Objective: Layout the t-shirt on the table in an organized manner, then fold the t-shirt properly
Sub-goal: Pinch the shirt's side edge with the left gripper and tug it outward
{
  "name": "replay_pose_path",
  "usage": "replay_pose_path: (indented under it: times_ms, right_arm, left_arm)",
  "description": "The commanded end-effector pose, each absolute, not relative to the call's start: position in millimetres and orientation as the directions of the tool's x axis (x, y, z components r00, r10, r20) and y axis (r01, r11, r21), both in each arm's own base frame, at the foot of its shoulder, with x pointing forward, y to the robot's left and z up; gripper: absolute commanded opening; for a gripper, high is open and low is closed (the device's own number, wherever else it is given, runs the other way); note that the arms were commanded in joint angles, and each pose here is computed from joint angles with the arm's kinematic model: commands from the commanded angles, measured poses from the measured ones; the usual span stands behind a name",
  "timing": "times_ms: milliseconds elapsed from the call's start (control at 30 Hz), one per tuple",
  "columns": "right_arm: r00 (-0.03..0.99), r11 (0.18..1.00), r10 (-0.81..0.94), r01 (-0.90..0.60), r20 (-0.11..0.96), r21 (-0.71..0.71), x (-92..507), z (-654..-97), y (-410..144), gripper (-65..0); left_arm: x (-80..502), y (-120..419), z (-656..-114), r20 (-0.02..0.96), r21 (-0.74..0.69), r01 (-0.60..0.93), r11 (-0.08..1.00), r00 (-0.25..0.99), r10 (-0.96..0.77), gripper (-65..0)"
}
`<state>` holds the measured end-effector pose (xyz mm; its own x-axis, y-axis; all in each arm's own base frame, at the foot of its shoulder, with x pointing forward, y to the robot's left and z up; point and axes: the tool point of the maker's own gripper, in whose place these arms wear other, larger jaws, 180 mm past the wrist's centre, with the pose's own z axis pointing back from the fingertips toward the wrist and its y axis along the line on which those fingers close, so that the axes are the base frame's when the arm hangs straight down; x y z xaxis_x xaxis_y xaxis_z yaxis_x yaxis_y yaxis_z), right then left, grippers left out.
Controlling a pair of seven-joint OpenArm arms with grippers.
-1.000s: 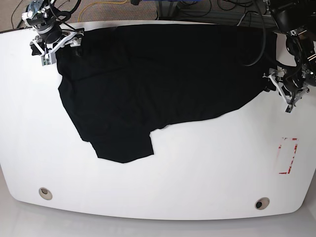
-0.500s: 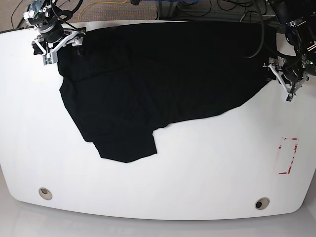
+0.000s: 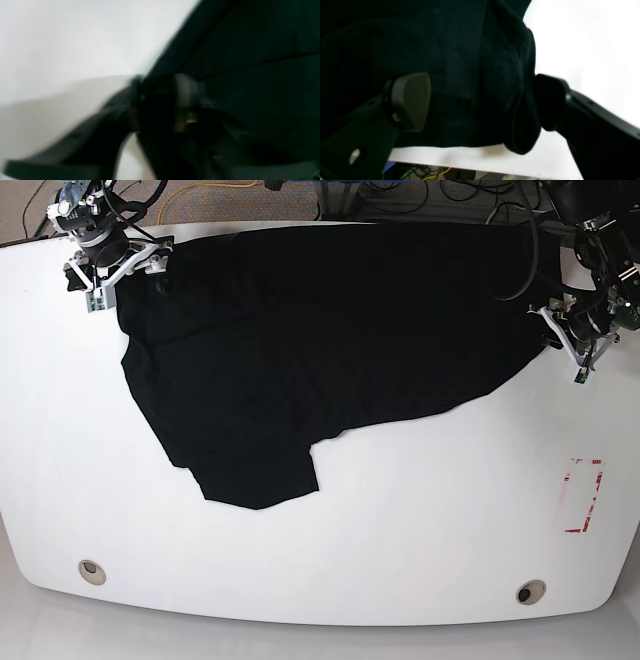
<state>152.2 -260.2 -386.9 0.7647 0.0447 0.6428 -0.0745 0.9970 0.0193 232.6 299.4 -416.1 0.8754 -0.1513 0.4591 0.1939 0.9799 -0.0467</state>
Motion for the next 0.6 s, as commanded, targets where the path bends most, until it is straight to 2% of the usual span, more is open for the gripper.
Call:
replay_pose_path:
  times_ms: [0, 200, 567]
  right_arm:
    - [0.744, 0.997, 0.055, -0.081, 0.666, 0.009, 157, -379, -262, -3.6]
    - [0.745, 0.997, 0.055, -0.081, 0.665, 0.009, 156, -379, -262, -3.6]
    - [0.745, 0.997, 0.054, -0.080, 0.665, 0.008, 156, -379, -262, -3.6]
  left_arm:
    - [236, 306, -411, 0.457, -0.013, 0.199, 0.980, 0.873, -0.171, -60.1]
    - [240, 305, -406, 0.471, -0.009, 0.206, 0.979, 0.864, -0.177, -61.0]
    - [267, 301, -358, 0.569, 0.109, 0.256, 0.961, 0.776, -0.271, -60.8]
